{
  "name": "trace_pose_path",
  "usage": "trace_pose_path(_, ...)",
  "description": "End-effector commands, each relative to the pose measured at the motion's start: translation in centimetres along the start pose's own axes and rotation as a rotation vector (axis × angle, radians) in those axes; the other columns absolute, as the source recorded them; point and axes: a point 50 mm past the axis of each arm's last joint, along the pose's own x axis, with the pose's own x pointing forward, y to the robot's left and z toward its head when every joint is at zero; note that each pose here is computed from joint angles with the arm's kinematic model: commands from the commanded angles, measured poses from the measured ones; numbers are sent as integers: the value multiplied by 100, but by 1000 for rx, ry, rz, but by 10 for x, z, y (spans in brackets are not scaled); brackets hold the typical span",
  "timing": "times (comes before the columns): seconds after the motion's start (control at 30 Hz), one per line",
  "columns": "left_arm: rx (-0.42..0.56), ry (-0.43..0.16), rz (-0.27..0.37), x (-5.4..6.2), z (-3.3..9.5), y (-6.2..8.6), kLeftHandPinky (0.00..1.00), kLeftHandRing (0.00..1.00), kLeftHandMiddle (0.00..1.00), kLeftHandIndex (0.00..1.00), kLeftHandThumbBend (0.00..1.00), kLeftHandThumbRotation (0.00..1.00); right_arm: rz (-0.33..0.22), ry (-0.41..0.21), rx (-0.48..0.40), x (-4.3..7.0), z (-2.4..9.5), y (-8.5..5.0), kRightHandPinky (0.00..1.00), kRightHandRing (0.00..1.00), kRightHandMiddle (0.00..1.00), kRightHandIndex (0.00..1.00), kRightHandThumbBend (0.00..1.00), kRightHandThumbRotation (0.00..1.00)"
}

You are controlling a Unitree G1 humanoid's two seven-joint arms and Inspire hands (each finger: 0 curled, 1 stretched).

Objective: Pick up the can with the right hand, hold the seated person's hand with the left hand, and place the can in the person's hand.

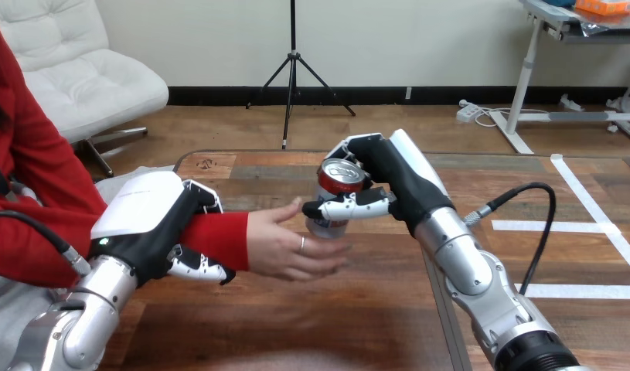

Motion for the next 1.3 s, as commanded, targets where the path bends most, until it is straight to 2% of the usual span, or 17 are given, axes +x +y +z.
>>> trace_pose_path(0.0,5,-157,227,20,33,52,26,31,36,36,79,0,-36,-151,-22,22,43,-16,30,34,40,44,69,0)
trace_pose_path(0.67,-12,-164,258,20,35,55,26,31,36,36,80,0,2,-165,-7,21,45,-7,31,35,41,45,69,0)
trace_pose_path(1.27,-29,-163,274,19,34,60,28,32,37,36,79,0,39,-163,-11,16,39,2,32,35,41,45,68,0)
